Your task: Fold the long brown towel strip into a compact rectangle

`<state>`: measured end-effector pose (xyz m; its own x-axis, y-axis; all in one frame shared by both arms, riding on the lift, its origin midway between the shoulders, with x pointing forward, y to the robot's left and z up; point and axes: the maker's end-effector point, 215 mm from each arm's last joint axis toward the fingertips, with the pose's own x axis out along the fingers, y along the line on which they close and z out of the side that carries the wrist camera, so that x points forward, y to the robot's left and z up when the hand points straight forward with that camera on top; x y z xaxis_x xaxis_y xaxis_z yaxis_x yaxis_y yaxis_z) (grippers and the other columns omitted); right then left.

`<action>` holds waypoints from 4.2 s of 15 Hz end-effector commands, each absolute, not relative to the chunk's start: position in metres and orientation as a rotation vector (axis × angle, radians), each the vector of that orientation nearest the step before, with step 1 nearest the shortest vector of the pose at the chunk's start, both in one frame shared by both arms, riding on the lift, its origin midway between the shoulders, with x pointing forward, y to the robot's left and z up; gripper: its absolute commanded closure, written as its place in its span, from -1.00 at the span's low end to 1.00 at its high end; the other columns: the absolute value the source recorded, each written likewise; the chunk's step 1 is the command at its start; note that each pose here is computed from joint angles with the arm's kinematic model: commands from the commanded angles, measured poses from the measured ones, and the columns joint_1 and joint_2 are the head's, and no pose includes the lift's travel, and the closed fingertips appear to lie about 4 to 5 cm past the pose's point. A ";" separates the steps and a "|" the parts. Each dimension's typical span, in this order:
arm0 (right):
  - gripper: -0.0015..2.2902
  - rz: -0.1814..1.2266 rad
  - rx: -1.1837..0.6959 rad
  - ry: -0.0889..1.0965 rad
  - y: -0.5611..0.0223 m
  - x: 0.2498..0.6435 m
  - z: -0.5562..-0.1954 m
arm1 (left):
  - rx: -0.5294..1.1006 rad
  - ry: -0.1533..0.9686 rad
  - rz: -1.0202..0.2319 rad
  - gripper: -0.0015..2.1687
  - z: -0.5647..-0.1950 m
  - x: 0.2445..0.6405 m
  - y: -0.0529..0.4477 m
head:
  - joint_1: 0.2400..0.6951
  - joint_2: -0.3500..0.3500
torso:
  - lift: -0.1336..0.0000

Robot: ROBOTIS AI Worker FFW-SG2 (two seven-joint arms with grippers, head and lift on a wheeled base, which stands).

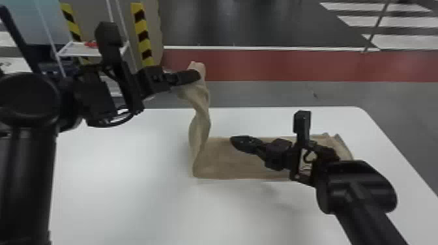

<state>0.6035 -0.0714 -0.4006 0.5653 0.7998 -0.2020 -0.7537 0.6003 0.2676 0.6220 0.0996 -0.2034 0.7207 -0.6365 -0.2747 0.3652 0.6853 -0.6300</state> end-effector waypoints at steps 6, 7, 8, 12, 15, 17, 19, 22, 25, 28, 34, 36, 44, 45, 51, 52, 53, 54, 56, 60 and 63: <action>0.50 1.002 0.131 0.273 0.009 0.609 -0.390 | -0.670 0.466 -0.668 0.28 -0.171 0.614 0.096 | 0.60 0.24 | -0.92; 0.50 1.007 0.123 0.268 0.013 0.610 -0.389 | -0.672 0.467 -0.670 0.28 -0.172 0.613 0.096 | 0.58 0.26 | -0.92; 0.50 1.005 0.120 0.264 0.013 0.610 -0.390 | -0.678 0.468 -0.678 0.28 -0.172 0.612 0.095 | 0.56 0.27 | -0.92; 0.50 1.080 0.181 0.193 0.020 0.609 -0.365 | -0.683 0.480 -0.683 0.28 -0.178 0.611 0.092 | 0.55 0.28 | -0.92; 0.50 1.125 0.242 0.171 0.023 0.602 -0.352 | -0.689 0.486 -0.687 0.28 -0.181 0.609 0.091 | 0.53 0.29 | -0.92; 0.50 1.142 0.269 0.187 0.024 0.603 -0.352 | -0.695 0.482 -0.698 0.28 -0.177 0.609 0.089 | 0.52 0.29 | -0.92; 0.50 1.133 0.218 0.230 0.024 0.597 -0.373 | -0.713 0.479 -0.725 0.28 -0.170 0.604 0.084 | 0.50 0.29 | -0.92; -0.31 1.081 0.208 0.219 0.017 0.581 -0.390 | -0.725 0.507 -0.728 0.28 -0.184 0.597 0.076 | 0.55 0.28 | -0.92; -0.99 0.949 0.225 0.229 -0.056 0.582 -0.399 | -0.710 0.551 -0.694 0.28 -0.214 0.592 0.068 | 0.69 0.23 | -0.92; -0.98 0.768 0.225 0.188 -0.172 0.582 -0.392 | -0.733 0.556 -0.676 0.28 -0.227 0.593 0.044 | 0.79 0.03 | -0.92; -0.95 0.482 0.209 0.103 -0.363 0.558 -0.367 | -0.705 0.506 -0.570 0.28 -0.262 0.601 -0.002 | 0.78 -0.66 | -0.92; -0.95 0.455 0.196 0.099 -0.382 0.550 -0.368 | -0.659 0.483 -0.522 0.28 -0.280 0.604 -0.016 | 0.77 -0.88 | -0.92; -0.94 0.437 0.195 0.065 -0.393 0.546 -0.361 | -0.675 0.481 -0.449 0.27 -0.349 0.588 -0.065 | 0.89 -1.00 | -0.92; -0.94 0.432 0.193 0.065 -0.397 0.545 -0.361 | -0.677 0.503 -0.456 0.27 -0.361 0.583 -0.072 | 0.92 -1.00 | -0.92; -0.94 0.421 0.200 0.059 -0.405 0.538 -0.361 | -0.844 0.533 -0.565 -0.97 -0.380 0.572 -0.097 | 1.00 -1.00 | -0.92; -0.94 0.421 0.201 0.062 -0.406 0.537 -0.363 | -0.843 0.534 -0.574 -0.97 -0.379 0.570 -0.100 | 1.00 -1.00 | -0.92; -0.94 0.420 0.200 0.061 -0.406 0.538 -0.362 | -0.842 0.533 -0.575 -0.95 -0.378 0.571 -0.100 | 1.00 -1.00 | -0.92; -0.94 0.423 0.201 0.064 -0.404 0.538 -0.364 | -0.844 0.528 -0.571 -0.93 -0.377 0.573 -0.098 | 1.00 -1.00 | -0.92; -0.93 0.438 0.213 0.074 -0.392 0.539 -0.367 | -0.847 0.509 -0.562 -0.92 -0.368 0.577 -0.091 | 1.00 -1.00 | -0.92; -0.83 0.461 0.228 0.137 -0.344 0.551 -0.371 | -0.659 0.371 -0.487 -0.92 -0.346 0.608 0.000 | 0.98 -1.00 | -0.92; -0.80 0.484 0.205 0.201 -0.296 0.561 -0.376 | -0.467 0.274 -0.385 -0.92 -0.329 0.623 0.107 | 0.98 -0.93 | -0.92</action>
